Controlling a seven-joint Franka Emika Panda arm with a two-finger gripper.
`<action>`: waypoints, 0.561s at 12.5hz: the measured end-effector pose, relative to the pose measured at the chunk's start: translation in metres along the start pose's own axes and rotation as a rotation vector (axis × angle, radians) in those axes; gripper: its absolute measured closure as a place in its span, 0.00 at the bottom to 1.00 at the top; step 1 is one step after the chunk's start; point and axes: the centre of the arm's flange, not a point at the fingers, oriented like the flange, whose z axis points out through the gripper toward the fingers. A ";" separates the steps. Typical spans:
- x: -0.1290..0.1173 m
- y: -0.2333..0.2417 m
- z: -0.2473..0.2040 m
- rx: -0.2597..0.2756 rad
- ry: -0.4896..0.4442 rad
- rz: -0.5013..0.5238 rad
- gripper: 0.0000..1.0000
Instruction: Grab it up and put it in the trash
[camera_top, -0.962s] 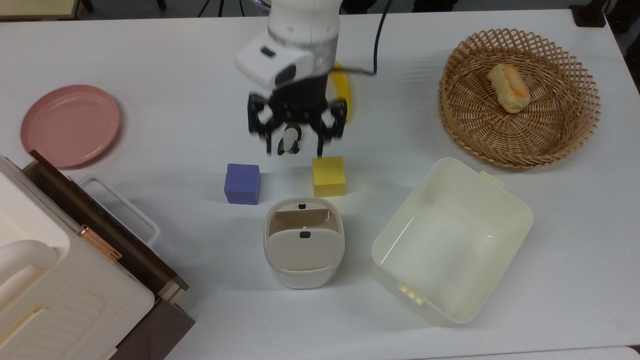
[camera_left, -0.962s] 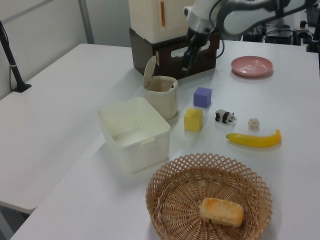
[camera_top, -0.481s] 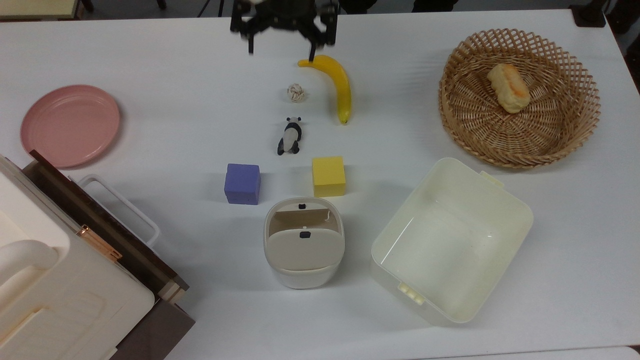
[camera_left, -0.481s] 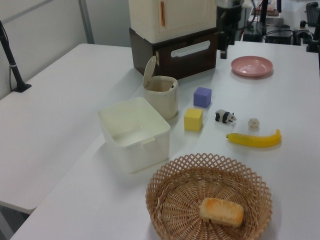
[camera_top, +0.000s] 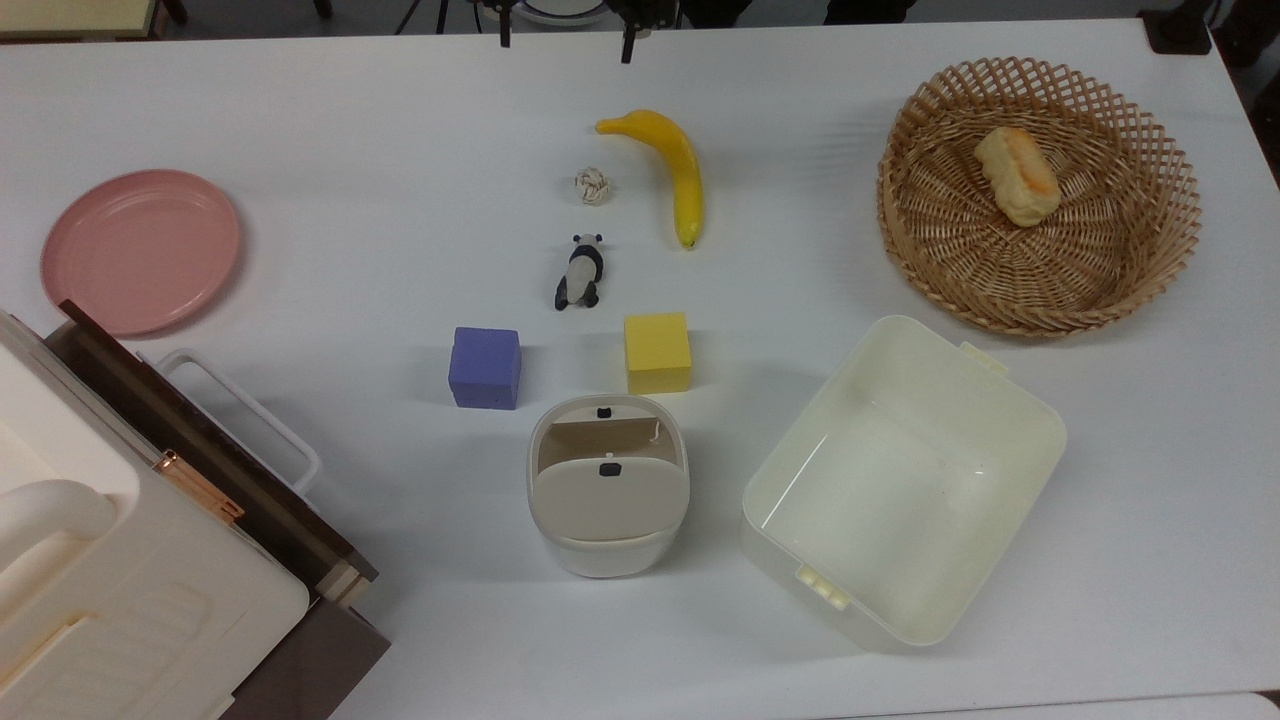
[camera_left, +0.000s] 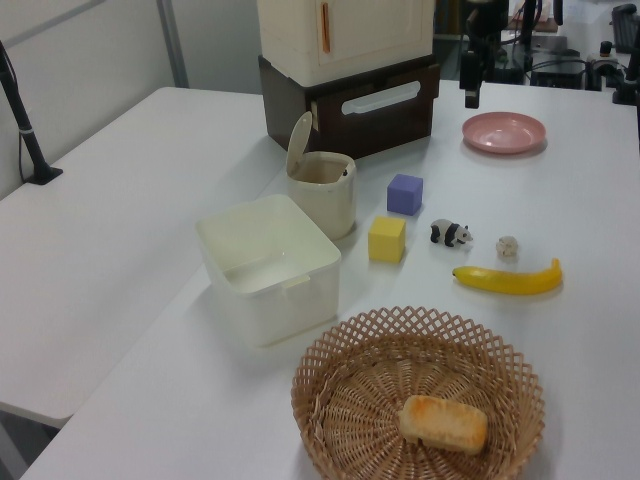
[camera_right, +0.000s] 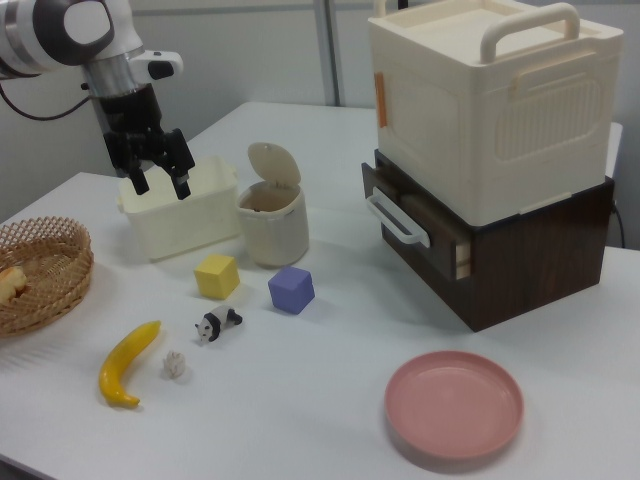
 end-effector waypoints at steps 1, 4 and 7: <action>0.000 0.001 -0.001 0.015 -0.002 0.006 0.00; 0.001 0.015 0.000 0.043 -0.007 0.037 0.00; 0.003 0.026 -0.003 0.081 -0.007 0.065 0.00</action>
